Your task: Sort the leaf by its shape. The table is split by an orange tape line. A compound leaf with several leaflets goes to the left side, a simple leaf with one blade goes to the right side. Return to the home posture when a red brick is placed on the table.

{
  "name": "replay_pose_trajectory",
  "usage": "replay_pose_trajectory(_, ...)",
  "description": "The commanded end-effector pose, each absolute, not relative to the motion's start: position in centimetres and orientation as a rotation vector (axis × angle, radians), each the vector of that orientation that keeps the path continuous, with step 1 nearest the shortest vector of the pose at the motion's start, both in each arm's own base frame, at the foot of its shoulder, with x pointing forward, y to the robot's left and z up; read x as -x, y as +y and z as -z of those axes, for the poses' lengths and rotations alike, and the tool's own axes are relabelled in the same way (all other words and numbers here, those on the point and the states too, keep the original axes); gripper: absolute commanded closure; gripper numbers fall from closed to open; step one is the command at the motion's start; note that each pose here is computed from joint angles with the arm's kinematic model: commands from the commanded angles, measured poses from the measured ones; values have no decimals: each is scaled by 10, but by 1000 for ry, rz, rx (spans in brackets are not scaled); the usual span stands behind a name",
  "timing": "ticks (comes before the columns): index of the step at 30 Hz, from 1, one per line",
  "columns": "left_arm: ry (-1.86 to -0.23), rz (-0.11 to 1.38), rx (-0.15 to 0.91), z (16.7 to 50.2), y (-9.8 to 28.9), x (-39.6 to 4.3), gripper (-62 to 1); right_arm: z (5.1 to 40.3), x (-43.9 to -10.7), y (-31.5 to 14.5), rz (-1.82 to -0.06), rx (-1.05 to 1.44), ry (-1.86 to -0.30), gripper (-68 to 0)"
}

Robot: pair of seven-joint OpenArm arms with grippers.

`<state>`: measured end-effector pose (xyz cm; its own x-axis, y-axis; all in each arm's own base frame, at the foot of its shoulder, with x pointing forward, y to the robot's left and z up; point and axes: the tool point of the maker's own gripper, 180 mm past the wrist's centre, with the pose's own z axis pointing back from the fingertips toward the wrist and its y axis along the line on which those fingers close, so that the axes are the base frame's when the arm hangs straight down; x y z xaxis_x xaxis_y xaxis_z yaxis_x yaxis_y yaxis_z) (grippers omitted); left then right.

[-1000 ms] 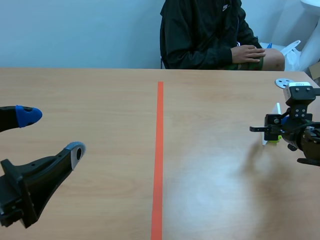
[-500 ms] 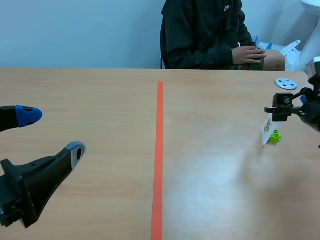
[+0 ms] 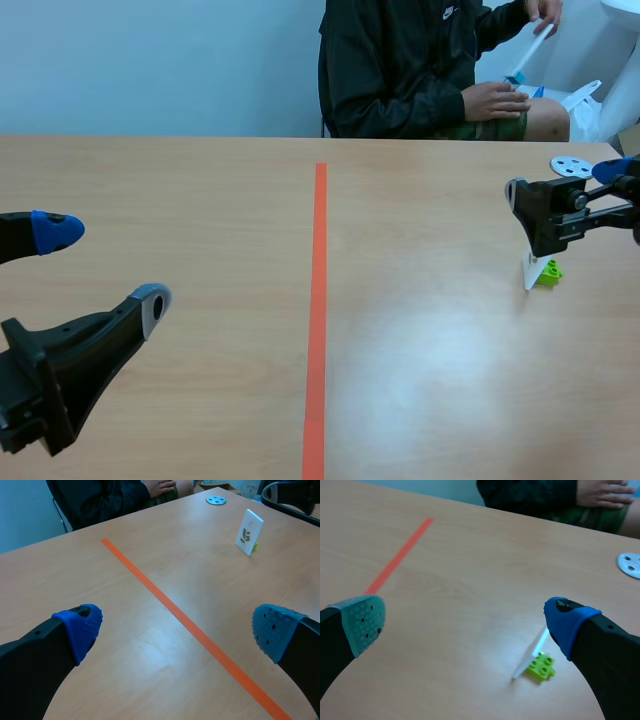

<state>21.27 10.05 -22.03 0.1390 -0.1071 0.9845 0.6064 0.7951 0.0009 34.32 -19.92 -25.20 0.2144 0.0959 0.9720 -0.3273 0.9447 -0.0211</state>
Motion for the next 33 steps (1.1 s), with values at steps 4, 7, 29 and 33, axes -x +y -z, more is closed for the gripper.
replay_pose_trajectory(4,-1373,536,478,211,95,-213,-623,235,-317,-174,-348,-271,-1328,-679)
replay_pose_trajectory(7,-1373,536,478,211,95,-213,-623,233,-295,-153,-396,-305,-1299,-679)
replay_pose_trajectory(29,-1372,536,478,211,95,-213,-623,226,-248,-114,-455,-393,-1254,-679)
replay_pose_trajectory(33,-1372,537,478,211,95,-213,-623,226,-248,-114,-455,-393,-1254,-679)
